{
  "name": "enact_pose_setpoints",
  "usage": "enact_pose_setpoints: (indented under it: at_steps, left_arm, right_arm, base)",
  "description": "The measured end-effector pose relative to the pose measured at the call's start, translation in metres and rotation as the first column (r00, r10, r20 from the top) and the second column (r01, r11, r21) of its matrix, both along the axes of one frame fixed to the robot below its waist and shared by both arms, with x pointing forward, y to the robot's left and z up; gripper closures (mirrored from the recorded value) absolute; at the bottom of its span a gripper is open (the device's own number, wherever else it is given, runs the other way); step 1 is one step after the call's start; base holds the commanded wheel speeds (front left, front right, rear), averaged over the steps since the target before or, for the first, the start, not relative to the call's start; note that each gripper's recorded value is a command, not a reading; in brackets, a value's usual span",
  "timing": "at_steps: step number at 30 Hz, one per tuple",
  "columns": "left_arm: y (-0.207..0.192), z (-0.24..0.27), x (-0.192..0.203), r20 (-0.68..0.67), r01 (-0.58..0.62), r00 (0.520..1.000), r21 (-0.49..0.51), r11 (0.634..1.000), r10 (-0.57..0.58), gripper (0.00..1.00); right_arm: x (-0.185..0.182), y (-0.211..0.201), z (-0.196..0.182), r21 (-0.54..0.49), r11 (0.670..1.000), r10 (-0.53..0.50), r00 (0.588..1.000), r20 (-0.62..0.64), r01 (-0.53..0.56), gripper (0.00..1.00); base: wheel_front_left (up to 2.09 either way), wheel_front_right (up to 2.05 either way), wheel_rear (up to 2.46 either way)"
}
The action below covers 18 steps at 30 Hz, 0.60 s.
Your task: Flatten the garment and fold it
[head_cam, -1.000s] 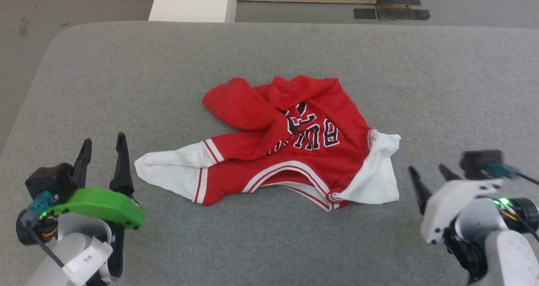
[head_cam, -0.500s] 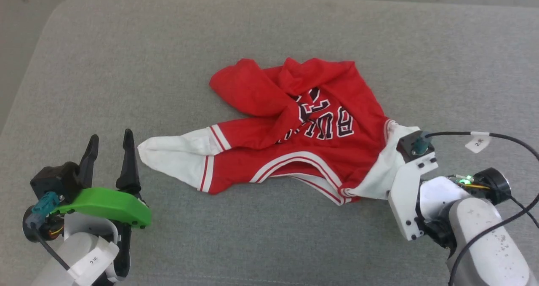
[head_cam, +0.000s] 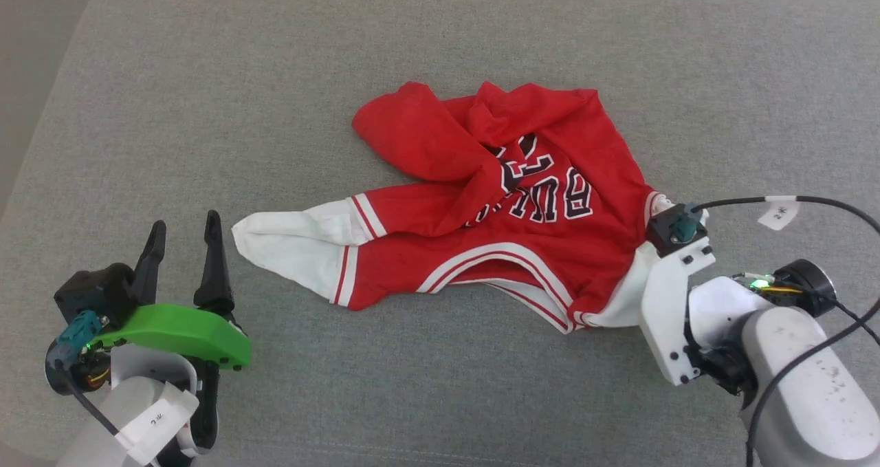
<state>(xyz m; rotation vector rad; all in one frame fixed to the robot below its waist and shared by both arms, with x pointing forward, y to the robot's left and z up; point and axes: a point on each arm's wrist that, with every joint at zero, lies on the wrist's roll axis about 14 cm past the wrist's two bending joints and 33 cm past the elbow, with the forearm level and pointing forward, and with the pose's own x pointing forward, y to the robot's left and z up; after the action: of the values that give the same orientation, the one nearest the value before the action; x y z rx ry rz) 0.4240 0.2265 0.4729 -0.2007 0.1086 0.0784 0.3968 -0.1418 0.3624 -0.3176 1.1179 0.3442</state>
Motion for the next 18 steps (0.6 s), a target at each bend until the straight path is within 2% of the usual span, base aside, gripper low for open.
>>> enact_pose_setpoints:
  at_steps: [5,7,11,15,18]
  left_arm:
    - [-0.001,0.007,0.0,0.018,0.003,1.0,-0.002,1.0,-0.003,0.0]
    - [-0.002,0.01,-0.001,0.027,0.007,1.0,-0.002,1.0,-0.007,0.0]
    - [-0.003,0.015,-0.001,0.041,0.012,0.999,-0.003,1.0,-0.012,0.0]
    - [-0.007,0.015,-0.005,0.031,0.021,0.999,-0.009,1.0,-0.02,0.0]
    - [-0.015,0.001,-0.007,-0.048,0.044,0.998,-0.03,0.999,-0.046,0.0]
  right_arm:
    - [0.019,-0.022,0.022,0.096,0.985,-0.153,0.982,0.11,0.143,1.0]
    - [0.031,-0.039,0.04,0.139,0.968,-0.233,0.954,0.188,0.209,1.0]
    - [0.044,-0.056,0.071,0.212,0.938,-0.329,0.897,0.296,0.274,1.0]
    - [0.037,-0.069,0.083,0.251,0.912,-0.394,0.859,0.327,0.324,1.0]
    - [0.027,-0.077,0.086,0.267,0.896,-0.43,0.84,0.33,0.354,1.0]
  base:
    - [0.0,0.0,0.0]
    - [0.0,0.0,0.0]
    - [0.0,0.0,0.0]
    - [0.0,0.0,0.0]
    - [0.0,0.0,0.0]
